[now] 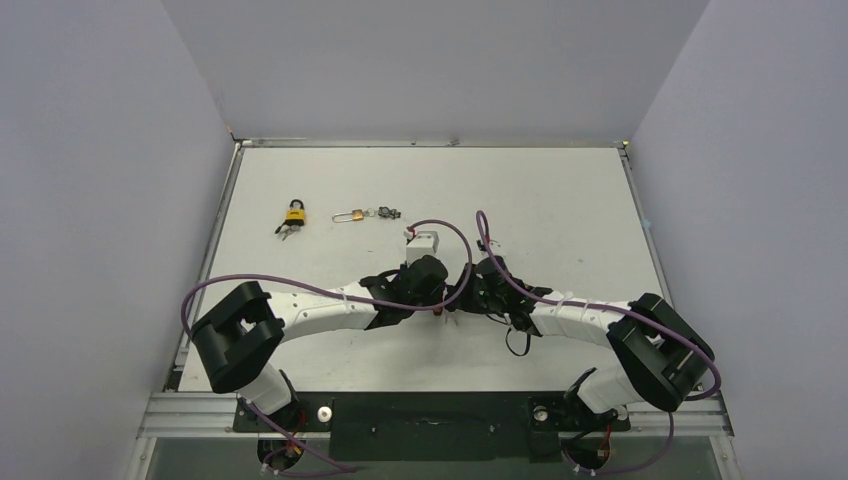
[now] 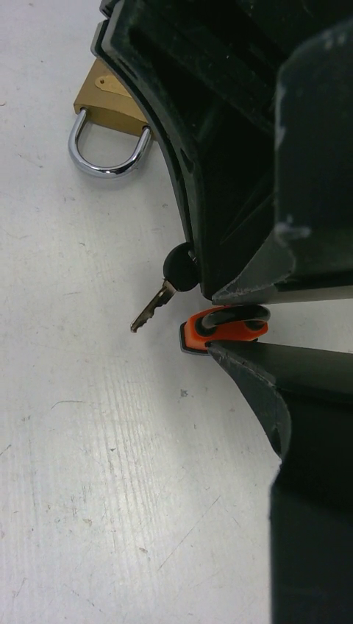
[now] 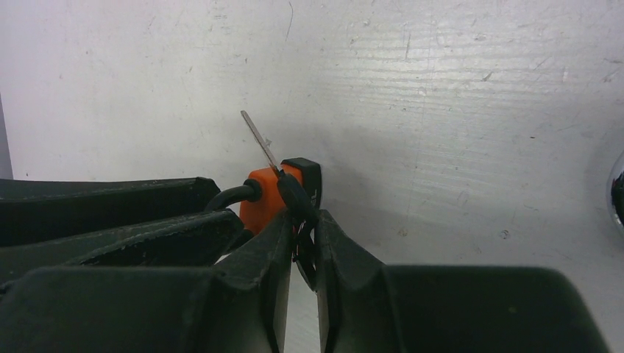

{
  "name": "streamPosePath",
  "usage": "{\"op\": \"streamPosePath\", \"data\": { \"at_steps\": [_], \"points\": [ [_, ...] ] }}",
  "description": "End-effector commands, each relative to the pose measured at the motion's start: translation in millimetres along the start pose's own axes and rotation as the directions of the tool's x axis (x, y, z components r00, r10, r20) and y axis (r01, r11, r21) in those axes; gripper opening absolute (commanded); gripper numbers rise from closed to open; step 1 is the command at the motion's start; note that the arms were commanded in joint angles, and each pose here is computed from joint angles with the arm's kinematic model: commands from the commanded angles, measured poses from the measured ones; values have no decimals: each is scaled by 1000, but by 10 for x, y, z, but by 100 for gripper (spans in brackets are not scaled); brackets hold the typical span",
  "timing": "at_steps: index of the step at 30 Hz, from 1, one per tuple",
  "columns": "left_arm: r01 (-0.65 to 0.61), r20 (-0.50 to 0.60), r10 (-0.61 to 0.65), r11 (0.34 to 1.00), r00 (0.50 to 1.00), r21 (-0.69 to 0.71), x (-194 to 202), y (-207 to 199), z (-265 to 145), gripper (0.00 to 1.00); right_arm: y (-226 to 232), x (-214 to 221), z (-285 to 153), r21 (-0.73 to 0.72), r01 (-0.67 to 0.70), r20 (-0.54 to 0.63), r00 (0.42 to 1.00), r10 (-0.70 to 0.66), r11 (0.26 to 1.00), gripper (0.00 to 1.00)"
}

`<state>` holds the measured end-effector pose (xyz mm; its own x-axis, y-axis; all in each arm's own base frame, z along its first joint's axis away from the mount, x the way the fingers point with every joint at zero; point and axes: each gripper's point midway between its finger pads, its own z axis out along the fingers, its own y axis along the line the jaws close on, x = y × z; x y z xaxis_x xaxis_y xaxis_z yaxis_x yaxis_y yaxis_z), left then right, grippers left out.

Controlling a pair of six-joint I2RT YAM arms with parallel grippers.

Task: Lock with the key
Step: Place the lock at the center of the board.

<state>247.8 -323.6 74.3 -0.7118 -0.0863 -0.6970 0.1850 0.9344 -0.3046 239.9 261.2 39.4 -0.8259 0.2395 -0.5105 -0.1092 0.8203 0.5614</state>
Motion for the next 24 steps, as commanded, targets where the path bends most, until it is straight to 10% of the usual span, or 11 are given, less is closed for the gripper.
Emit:
{"op": "streamPosePath", "data": {
  "at_steps": [1, 24],
  "points": [
    [49, 78, -54, 997, 995, 67, -295, -255, -80, 26, 88, -88, 9, -32, 1, 42, 999, 1, 1000, 16],
    [64, 205, -101, 982, 974, 179, -1050, -393, -758, 56, 230, -617, -492, 4, 55, 219, 974, -54, 999, 59]
  ]
}}
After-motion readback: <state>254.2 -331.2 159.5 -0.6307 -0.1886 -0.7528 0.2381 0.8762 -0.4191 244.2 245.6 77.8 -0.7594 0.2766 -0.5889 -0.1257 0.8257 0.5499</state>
